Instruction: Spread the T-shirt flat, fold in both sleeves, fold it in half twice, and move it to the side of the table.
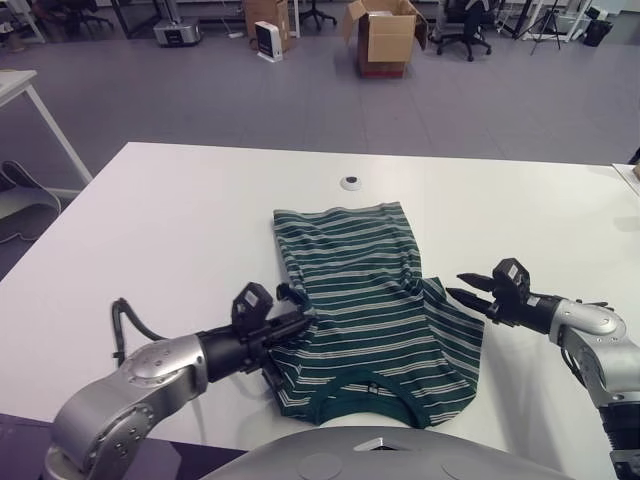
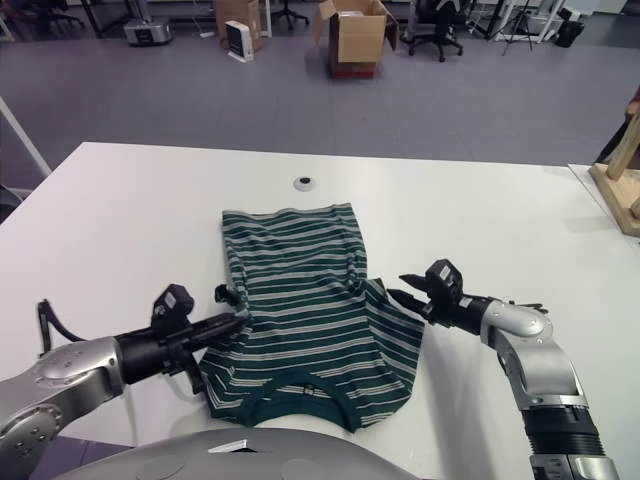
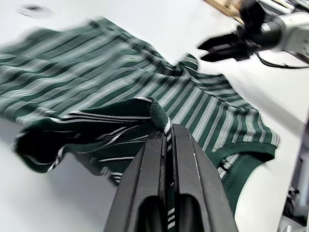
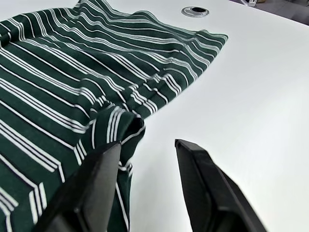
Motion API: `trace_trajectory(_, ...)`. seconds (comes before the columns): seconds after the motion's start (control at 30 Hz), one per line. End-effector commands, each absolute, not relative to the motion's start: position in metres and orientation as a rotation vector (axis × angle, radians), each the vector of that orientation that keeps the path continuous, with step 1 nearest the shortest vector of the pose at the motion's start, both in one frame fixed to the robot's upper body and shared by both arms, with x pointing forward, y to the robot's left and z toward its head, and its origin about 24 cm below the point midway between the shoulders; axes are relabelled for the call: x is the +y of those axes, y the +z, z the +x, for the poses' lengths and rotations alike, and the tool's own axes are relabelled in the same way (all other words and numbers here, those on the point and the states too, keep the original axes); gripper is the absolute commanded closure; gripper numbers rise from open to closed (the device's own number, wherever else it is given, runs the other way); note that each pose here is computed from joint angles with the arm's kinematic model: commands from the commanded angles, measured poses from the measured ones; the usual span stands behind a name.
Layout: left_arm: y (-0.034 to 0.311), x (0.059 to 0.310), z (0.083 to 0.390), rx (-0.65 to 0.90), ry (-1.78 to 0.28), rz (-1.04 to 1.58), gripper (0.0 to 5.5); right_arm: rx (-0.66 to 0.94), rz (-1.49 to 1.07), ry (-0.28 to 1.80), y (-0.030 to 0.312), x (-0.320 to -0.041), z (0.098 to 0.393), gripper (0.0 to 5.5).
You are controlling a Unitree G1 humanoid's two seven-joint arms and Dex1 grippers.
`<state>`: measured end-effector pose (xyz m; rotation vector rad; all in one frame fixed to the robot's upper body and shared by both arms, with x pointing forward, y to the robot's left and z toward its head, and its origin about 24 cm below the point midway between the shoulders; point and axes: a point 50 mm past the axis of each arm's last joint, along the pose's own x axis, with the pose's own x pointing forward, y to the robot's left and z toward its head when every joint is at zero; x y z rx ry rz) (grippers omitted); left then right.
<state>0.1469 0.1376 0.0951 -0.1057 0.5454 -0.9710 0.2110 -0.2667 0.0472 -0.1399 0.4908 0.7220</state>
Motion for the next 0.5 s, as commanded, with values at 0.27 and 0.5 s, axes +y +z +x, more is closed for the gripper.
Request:
trace_trajectory(0.27, 0.075, 0.108, 0.174, 0.588, -0.906, -0.231, 4.54, 0.583, -0.004, 0.641, 0.02, -0.271, 0.185, 3.4)
trace_trajectory(0.5, 0.083, 0.111, 0.167, 0.562, -0.882, -0.318, 3.47, 0.592, 0.014, 0.611, 0.019, -0.281, 0.183, 3.4)
